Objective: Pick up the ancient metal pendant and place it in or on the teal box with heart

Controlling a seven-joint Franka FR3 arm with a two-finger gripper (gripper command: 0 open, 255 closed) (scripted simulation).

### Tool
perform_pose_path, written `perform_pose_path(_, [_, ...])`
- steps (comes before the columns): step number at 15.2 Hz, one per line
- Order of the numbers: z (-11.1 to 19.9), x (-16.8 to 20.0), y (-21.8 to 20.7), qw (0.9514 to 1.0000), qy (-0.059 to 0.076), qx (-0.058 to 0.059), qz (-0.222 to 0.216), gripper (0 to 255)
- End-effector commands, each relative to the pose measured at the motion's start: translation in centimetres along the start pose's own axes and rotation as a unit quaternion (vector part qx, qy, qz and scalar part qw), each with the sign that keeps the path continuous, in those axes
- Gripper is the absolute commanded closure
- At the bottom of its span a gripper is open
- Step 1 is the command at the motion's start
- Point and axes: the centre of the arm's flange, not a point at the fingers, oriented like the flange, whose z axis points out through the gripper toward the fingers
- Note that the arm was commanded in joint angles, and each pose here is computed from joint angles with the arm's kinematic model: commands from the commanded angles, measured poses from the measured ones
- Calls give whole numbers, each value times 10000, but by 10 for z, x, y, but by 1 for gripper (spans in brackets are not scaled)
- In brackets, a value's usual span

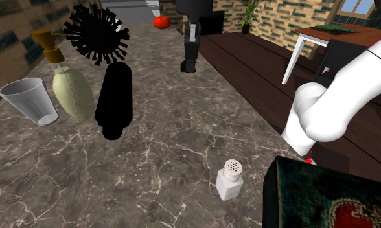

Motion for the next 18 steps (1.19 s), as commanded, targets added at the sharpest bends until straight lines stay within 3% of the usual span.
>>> perform_pose_path(1, [-3, -14, -21, 10000, -1, -1, 3, 255])
perform_pose_path(18, [-10, -148, -201, 10000, -1, -1, 3, 255])
